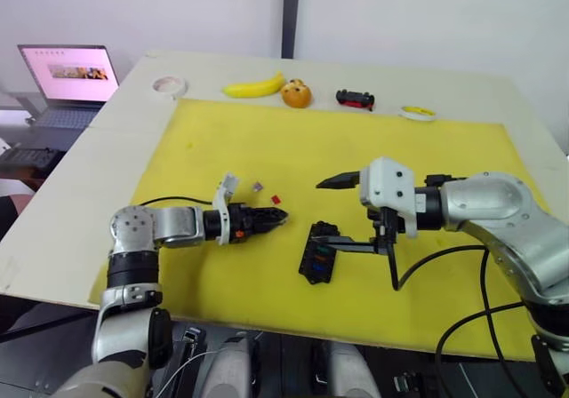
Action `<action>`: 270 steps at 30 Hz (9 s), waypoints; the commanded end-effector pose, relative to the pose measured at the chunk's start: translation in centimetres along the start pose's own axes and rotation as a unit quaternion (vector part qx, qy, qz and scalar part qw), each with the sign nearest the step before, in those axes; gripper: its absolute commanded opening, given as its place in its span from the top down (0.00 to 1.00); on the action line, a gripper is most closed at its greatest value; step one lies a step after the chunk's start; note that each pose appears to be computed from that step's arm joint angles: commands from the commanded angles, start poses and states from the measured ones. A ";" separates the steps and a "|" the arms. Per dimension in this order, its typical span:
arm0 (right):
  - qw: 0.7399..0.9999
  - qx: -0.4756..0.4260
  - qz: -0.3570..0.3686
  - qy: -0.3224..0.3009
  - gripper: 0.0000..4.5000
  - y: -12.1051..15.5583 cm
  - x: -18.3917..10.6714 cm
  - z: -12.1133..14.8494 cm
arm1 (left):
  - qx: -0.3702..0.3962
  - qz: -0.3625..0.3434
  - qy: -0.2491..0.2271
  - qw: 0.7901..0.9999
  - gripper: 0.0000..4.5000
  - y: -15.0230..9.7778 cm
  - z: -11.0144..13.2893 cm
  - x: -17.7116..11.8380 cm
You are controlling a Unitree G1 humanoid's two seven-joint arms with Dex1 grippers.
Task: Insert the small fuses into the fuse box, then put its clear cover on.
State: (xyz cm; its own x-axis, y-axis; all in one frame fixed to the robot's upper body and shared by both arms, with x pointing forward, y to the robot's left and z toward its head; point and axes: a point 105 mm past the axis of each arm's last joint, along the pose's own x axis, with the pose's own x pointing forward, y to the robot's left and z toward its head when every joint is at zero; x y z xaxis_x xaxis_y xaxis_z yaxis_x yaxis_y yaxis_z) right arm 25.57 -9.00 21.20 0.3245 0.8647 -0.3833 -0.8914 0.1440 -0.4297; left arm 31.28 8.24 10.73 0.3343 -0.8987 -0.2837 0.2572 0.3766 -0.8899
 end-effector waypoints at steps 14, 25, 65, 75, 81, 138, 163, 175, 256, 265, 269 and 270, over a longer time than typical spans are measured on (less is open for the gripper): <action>1.000 -0.030 -0.001 -0.009 0.00 0.1 -0.2 1.1 | -0.024 0.038 -0.006 0.999 0.48 2.1 -0.8 -1.0; 0.999 -0.034 -0.001 -0.010 0.00 0.0 -0.2 1.2 | -0.023 0.028 -0.022 0.999 0.48 1.7 -0.3 -1.6; 0.999 -0.039 -0.006 -0.016 0.00 -0.1 -0.1 1.5 | 0.000 0.013 -0.032 0.999 0.48 0.5 0.7 2.1; 0.999 -0.039 -0.006 -0.016 0.00 -0.1 0.0 1.5 | 0.011 0.002 -0.013 1.000 0.48 -0.2 0.1 2.5; 0.999 -0.040 -0.008 -0.015 0.00 -0.2 -0.1 1.5 | 0.012 0.010 -0.014 1.000 0.77 0.2 0.0 2.4; 0.999 -0.034 -0.010 -0.013 0.00 0.1 -0.2 1.5 | 0.043 -0.021 -0.041 0.998 0.96 0.0 -0.2 1.1; 0.993 0.094 -0.026 -0.064 0.00 0.1 -0.4 0.9 | 0.067 -0.013 -0.023 0.997 0.38 -1.6 0.4 -0.5; 0.996 0.067 -0.027 -0.048 0.00 0.1 -0.3 0.6 | 0.058 0.030 0.046 0.997 0.38 -4.3 3.6 -1.1; 0.999 0.038 -0.027 -0.018 0.00 1.0 -0.1 0.2 | -0.022 0.034 0.049 0.998 0.38 -1.4 -0.6 4.3; 0.999 0.037 -0.026 -0.017 0.00 1.0 -0.1 0.2 | -0.021 0.054 0.056 0.997 0.79 -0.2 -1.1 4.0; 0.999 0.036 -0.026 -0.016 0.00 1.0 -0.1 0.2 | -0.025 0.076 0.055 0.995 0.79 0.8 -1.2 3.8; 0.999 0.036 -0.026 -0.016 0.00 1.0 -0.1 0.2 | -0.026 0.076 0.054 0.995 0.79 0.9 -1.3 3.9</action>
State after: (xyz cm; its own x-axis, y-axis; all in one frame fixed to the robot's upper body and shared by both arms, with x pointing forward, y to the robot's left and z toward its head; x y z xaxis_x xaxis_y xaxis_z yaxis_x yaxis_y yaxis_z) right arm 25.09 -9.10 20.32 0.3640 0.8662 -0.3423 -0.9069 0.2457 -0.3424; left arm 32.25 4.56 10.29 0.2914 -0.8714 -0.3947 0.2078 0.4604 -0.8630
